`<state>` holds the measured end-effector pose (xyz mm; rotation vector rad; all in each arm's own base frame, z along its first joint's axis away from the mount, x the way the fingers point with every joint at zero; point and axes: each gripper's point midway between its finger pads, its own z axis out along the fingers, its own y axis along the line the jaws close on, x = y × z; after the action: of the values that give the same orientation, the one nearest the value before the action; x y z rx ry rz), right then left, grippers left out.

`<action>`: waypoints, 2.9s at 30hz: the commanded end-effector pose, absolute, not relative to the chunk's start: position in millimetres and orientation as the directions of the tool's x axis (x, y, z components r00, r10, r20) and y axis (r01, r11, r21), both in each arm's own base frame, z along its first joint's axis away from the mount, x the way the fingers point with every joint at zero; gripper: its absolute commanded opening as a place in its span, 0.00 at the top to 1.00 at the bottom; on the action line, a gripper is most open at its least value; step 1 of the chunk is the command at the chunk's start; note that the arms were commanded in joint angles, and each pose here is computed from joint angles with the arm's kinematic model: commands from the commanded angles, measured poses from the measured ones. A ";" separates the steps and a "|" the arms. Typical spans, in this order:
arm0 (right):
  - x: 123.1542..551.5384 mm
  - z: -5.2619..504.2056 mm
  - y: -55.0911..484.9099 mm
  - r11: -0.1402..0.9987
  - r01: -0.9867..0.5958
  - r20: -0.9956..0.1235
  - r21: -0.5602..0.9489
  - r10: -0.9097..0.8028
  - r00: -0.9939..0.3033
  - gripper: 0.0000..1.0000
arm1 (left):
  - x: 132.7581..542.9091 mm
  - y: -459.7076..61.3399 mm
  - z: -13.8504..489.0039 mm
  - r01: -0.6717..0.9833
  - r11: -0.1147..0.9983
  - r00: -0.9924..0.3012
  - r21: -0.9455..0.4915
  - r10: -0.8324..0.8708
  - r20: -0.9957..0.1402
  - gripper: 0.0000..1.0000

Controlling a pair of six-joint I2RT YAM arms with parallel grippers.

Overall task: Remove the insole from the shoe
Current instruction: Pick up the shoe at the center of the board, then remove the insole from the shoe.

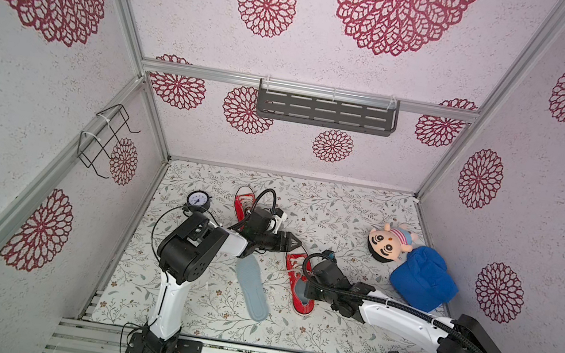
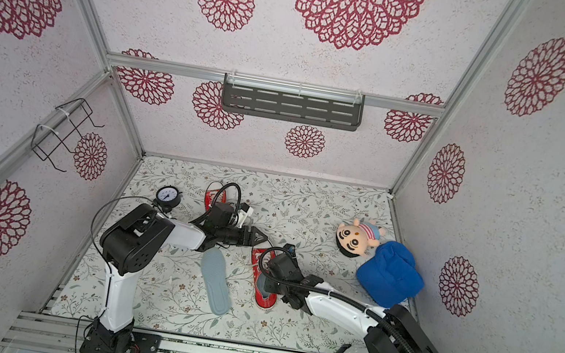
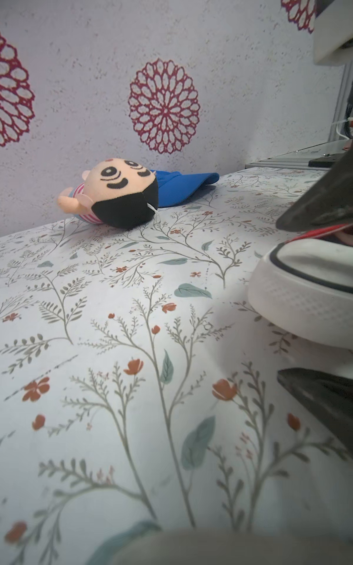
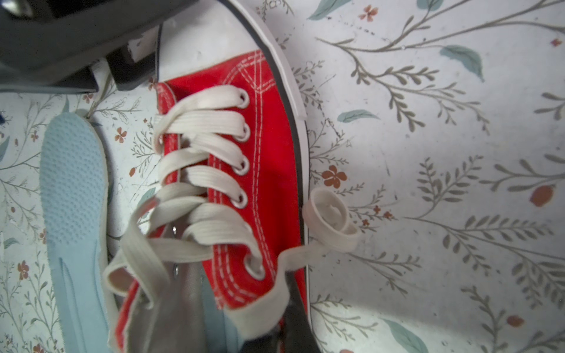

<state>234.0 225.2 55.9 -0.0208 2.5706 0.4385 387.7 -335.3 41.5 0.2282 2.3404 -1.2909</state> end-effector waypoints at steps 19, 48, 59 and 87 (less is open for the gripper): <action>236.8 70.0 156.9 0.978 0.021 -0.535 0.206 0.131 -0.834 1.00 | 365.2 -343.9 125.2 0.681 0.376 -0.694 -0.628 0.060 -0.717 0.81; 189.7 142.5 188.4 0.839 -0.342 -0.575 0.423 -0.043 -0.817 0.78 | 353.4 -310.3 170.7 0.722 0.550 -0.606 -0.421 0.209 -0.767 1.00; 229.2 100.8 227.6 0.864 -0.334 -0.583 0.378 -0.058 -0.810 0.97 | 352.2 -309.5 171.8 0.730 0.550 -0.604 -0.405 0.244 -0.758 1.00; 264.3 70.0 171.3 0.964 -0.233 -0.510 0.126 -0.139 -0.849 0.77 | 340.0 -314.1 172.8 0.813 0.461 -0.528 -0.355 0.328 -0.783 1.00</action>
<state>247.4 208.8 68.9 -0.3302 2.6146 0.4969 346.3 -311.1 153.9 0.8456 2.1566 -0.9669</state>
